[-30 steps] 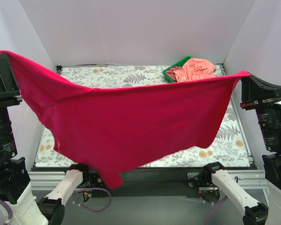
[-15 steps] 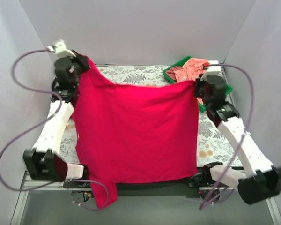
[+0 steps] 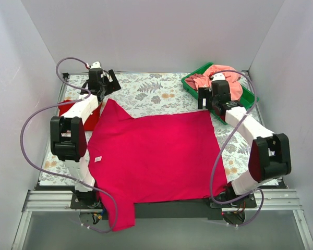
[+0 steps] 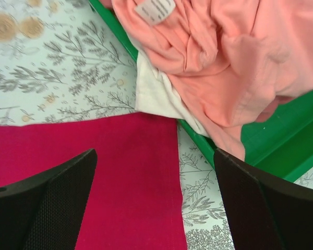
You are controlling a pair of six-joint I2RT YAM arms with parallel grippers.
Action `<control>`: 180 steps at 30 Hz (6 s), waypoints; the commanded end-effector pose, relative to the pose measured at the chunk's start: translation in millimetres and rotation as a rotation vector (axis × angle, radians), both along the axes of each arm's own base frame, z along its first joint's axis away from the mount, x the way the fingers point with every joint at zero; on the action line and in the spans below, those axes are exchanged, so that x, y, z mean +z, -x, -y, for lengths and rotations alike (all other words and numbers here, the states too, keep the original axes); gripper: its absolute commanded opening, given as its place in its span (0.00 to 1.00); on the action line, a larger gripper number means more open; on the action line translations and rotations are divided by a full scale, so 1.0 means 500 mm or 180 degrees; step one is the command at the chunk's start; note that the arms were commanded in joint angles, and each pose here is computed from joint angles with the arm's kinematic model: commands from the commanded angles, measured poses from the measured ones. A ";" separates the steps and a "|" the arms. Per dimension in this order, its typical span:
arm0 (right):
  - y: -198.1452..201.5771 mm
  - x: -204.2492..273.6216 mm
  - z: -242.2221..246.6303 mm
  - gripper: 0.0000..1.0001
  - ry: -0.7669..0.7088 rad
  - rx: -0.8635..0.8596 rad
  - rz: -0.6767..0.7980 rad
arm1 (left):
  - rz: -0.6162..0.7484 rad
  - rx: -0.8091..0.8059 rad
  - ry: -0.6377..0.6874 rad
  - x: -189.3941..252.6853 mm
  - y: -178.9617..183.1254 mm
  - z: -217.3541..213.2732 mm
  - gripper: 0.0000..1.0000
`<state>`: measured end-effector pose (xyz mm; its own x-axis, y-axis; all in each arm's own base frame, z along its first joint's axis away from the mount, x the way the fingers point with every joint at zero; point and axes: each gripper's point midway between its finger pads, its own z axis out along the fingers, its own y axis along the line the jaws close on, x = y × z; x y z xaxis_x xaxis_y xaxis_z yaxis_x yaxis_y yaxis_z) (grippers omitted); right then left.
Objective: Fold and stack the t-shirts
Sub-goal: Flatten the tshirt out, then fold the tshirt
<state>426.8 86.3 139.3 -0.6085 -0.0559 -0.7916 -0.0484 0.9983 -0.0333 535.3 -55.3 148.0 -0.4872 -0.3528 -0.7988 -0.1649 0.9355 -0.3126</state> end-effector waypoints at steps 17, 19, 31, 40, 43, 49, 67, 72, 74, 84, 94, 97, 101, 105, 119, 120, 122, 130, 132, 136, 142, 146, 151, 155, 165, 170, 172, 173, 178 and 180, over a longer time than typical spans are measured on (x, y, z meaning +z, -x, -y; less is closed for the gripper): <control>0.179 0.043 -0.109 0.98 -0.1070 0.0899 0.0184 | -0.0223 -0.0447 0.1079 0.049 0.264 0.119 0.92; 0.186 0.026 -0.122 0.98 -0.1137 0.0996 0.0130 | -0.0308 -0.0489 0.1159 0.017 0.279 0.130 0.93; 0.204 -0.146 -0.152 0.98 -0.1249 0.0980 -0.0518 | -0.0571 -0.0346 0.1185 -0.105 0.259 0.133 0.94; 0.243 -0.251 -0.090 0.98 -0.0991 0.0416 -0.0854 | -0.0764 -0.0050 0.0976 -0.183 0.214 0.106 0.94; 0.255 -0.260 -0.084 0.98 -0.0962 0.0393 -0.0884 | -0.0690 -0.0068 0.0995 -0.181 0.185 0.112 0.92; 0.258 -0.254 -0.084 0.98 -0.0978 0.0417 -0.0860 | -0.0711 -0.0083 0.0994 -0.195 0.162 0.116 0.71; 0.258 -0.258 -0.089 0.97 -0.0965 0.0491 -0.0898 | -0.0400 -0.0223 0.0997 -0.153 0.027 0.141 0.38; 0.255 -0.248 -0.086 0.97 -0.0940 0.0483 -0.0853 | -0.0212 -0.0394 0.0956 -0.109 -0.042 0.159 0.42; 0.253 -0.240 -0.087 0.97 -0.0934 0.0502 -0.0828 | -0.0104 -0.0496 0.0933 -0.071 -0.050 0.166 0.48; 0.222 -0.137 -0.095 0.98 -0.0943 0.0627 -0.0442 | 0.0079 -0.0101 0.0896 0.080 0.187 0.108 0.90; 0.148 -0.085 -0.108 0.98 -0.0726 0.0658 -0.0267 | -0.0247 0.0411 0.0746 -0.028 0.347 0.034 0.98; 0.126 -0.101 -0.108 0.98 -0.0644 0.0655 -0.0329 | -0.0364 0.0456 0.0673 -0.050 0.333 0.031 0.98; 0.086 -0.126 -0.102 0.98 -0.0459 0.0583 -0.0403 | -0.0621 0.0403 0.0659 -0.110 0.307 0.045 0.98; 0.063 -0.156 -0.096 0.97 -0.0317 0.0532 -0.0501 | -0.0754 0.0367 0.0601 -0.147 0.272 0.052 0.98; -0.029 -0.240 -0.035 0.97 0.0317 0.0156 -0.0759 | -0.0990 0.0272 0.0446 -0.230 0.190 0.066 0.97; -0.036 -0.240 -0.029 0.98 0.0319 0.0129 -0.0765 | -0.0987 0.0261 0.0449 -0.230 0.183 0.069 0.97; -0.046 -0.241 -0.023 0.97 0.0348 0.0074 -0.0795 | -0.1031 0.0245 0.0431 -0.247 0.171 0.071 0.97; -0.059 -0.230 0.004 0.97 0.0405 -0.0082 -0.0777 | -0.1007 0.0124 0.0434 -0.255 0.087 0.094 0.97; -0.065 -0.223 0.003 0.97 0.0398 -0.0071 -0.0747 | -0.1041 0.0108 0.0412 -0.265 0.078 0.095 0.97; -0.085 -0.211 -0.001 0.98 0.0415 -0.0016 -0.0687 | -0.0994 0.0054 0.0423 -0.256 0.048 0.104 0.97; -0.104 -0.206 -0.001 0.97 0.0455 -0.0009 -0.0656 | -0.1003 0.0074 0.0399 -0.252 0.047 0.101 0.97; -0.109 -0.204 -0.004 0.98 0.0439 0.0013 -0.0652 | -0.0950 0.0051 0.0392 -0.229 0.043 0.102 0.97; -0.108 -0.167 -0.024 0.98 0.0299 0.0134 -0.0569 | -0.0797 0.0030 0.0418 -0.169 0.043 0.102 0.97; -0.105 -0.104 -0.041 0.98 0.0150 0.0241 -0.0386 | -0.0564 0.0054 0.0401 -0.100 0.029 0.096 0.97; -0.077 -0.023 -0.067 0.97 -0.0167 0.0371 -0.0146 | -0.0437 0.0528 -0.0026 -0.068 -0.084 0.030 0.98; -0.029 0.012 -0.070 0.98 -0.0314 0.0390 0.0008 | -0.0299 0.0582 -0.0089 -0.072 -0.189 0.005 0.97; -0.004 0.038 -0.066 0.98 -0.0396 0.0369 0.0102 | -0.0296 0.0600 -0.0209 -0.081 -0.209 -0.005 0.96; 0.021 0.016 -0.065 0.98 -0.0437 0.0357 0.0023 | -0.0262 0.0615 -0.0252 -0.079 -0.221 -0.008 0.96; 0.099 0.045 -0.055 0.98 -0.0618 0.0336 0.0206 | -0.0120 0.0782 -0.0534 -0.093 -0.264 -0.045 0.93; 0.133 0.023 -0.049 0.98 -0.0674 0.0317 0.0152 | -0.0101 0.0742 -0.0587 -0.102 -0.270 -0.045 0.92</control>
<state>372.2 106.8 142.2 -0.6081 -0.0011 -0.7939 -0.1494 0.9823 0.1131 659.8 -43.7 51.0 -0.5074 -0.3621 -0.7819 -0.3890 0.9059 -0.1671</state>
